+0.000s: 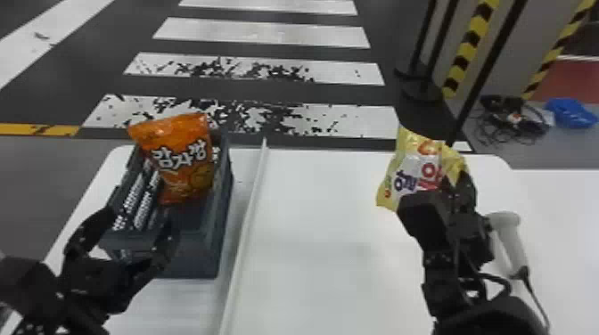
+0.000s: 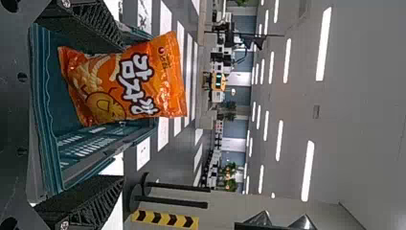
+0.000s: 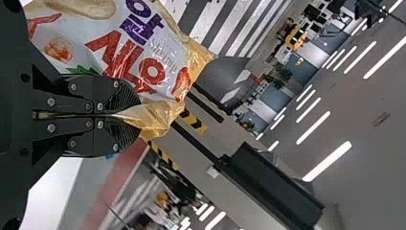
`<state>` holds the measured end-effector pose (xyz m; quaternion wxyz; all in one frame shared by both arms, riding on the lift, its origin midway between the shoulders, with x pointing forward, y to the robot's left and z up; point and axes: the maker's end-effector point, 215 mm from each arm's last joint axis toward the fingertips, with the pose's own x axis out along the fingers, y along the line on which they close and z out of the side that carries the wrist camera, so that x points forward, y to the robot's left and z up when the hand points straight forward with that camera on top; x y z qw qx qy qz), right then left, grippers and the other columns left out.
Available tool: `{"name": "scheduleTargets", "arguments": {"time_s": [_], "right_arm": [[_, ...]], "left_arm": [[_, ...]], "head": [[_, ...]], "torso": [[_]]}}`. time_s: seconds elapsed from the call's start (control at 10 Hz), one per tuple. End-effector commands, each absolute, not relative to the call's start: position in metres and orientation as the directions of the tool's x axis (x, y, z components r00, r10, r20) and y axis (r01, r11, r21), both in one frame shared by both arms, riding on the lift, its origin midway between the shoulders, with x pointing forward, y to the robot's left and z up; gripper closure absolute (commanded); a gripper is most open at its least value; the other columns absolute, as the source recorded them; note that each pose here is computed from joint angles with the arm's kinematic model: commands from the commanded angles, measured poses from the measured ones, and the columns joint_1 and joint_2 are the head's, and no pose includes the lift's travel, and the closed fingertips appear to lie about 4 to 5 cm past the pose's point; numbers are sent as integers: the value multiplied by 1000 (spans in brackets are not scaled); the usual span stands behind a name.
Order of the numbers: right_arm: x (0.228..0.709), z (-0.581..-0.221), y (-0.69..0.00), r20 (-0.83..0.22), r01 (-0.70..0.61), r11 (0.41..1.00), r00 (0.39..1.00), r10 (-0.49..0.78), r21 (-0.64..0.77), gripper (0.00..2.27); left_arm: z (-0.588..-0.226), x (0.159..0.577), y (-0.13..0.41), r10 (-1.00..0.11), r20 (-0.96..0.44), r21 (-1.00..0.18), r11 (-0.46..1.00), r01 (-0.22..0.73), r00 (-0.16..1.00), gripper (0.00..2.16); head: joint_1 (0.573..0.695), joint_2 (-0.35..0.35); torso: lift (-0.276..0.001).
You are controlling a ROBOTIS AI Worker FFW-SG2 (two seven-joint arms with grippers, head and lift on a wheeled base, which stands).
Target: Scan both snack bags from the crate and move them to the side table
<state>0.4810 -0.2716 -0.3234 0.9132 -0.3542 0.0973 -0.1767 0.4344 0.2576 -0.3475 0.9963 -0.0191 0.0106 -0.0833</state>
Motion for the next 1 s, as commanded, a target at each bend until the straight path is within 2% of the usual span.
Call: {"name": "scheduleTargets", "arguments": {"time_s": [0.0,0.1,0.2,0.5,0.7,0.8,0.9], "right_arm": [[478,-328,-250,32,232,510,928,-370,-828,2246],[474,-333,-242,103,241,359,926,-364,-902,2246],[471,-340,-233,154,242,233,928,-340,-942,2246],[465,-374,-213,218,211,-54,949,-229,-976,2246],[458,-401,-208,167,153,-87,969,-182,-984,2243],[451,-414,-197,130,120,-76,982,-139,-990,2169],[446,-429,-175,57,56,-5,996,-70,-998,2007]], "left_arm": [[-347,435,258,-166,-17,-40,985,165,986,60],[-347,435,258,-166,-18,-40,985,166,986,60],[-348,435,259,-166,-19,-40,985,166,986,60],[-348,435,258,-167,-19,-47,985,166,986,60],[-349,435,259,-168,-20,-59,984,167,986,60],[-348,435,259,-168,-19,-59,984,167,986,60],[-348,435,259,-168,-19,-59,984,167,986,60]], "head": [[695,-20],[695,-4],[695,4],[695,43],[695,54],[695,58],[695,68]], "torso": [[-99],[-99],[-99],[-99],[-99],[-99],[-99]]}}
